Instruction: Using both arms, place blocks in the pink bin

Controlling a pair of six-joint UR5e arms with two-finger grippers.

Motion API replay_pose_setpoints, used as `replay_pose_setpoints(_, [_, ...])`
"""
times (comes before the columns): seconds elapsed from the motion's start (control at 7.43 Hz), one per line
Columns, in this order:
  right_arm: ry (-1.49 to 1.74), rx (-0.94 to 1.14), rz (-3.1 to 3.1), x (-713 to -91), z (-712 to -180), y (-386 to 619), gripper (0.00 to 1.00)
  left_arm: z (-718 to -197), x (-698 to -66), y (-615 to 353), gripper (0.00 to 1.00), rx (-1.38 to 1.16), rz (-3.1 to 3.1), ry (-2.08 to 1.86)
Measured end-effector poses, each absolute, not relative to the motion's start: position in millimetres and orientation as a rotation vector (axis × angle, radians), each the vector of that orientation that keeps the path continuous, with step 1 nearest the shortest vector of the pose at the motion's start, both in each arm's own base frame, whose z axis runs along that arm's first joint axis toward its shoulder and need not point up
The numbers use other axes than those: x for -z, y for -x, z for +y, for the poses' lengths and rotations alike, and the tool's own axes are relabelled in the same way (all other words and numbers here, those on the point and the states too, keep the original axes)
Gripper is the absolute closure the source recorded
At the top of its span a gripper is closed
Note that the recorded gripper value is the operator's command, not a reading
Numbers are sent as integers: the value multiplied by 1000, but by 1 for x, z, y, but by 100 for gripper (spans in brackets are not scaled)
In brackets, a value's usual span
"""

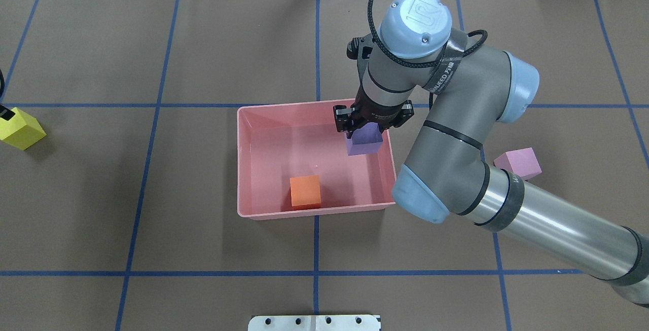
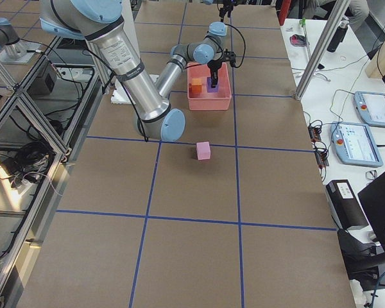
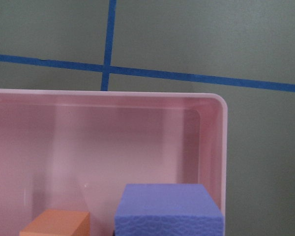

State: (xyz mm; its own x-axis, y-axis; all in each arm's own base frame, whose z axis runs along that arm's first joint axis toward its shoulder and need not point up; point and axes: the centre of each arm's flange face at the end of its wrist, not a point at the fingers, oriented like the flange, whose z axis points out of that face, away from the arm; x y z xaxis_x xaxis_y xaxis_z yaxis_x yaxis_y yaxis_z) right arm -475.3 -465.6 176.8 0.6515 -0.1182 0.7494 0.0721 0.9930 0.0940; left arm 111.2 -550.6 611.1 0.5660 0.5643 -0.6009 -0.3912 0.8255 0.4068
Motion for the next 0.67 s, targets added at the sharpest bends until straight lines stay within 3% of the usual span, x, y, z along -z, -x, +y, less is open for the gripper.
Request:
replay_pose_setpoints(0.27, [-53, 120, -854, -176, -460, 483, 100, -548, -616, -112, 0, -564, 789, -233])
replay_pose_setpoints(0.4, [-52, 124, -856, -175, -458, 485, 89, -548, -621, -112, 0, -554, 790, -234])
replay_pose_setpoints(0.54, [-52, 124, -857, -175, -458, 486, 69, -548, -629, -113, 0, -529, 795, -245])
replay_pose_setpoints(0.67, [-49, 116, -861, -174, -457, 487, 61, -548, -641, -114, 0, -503, 801, -258])
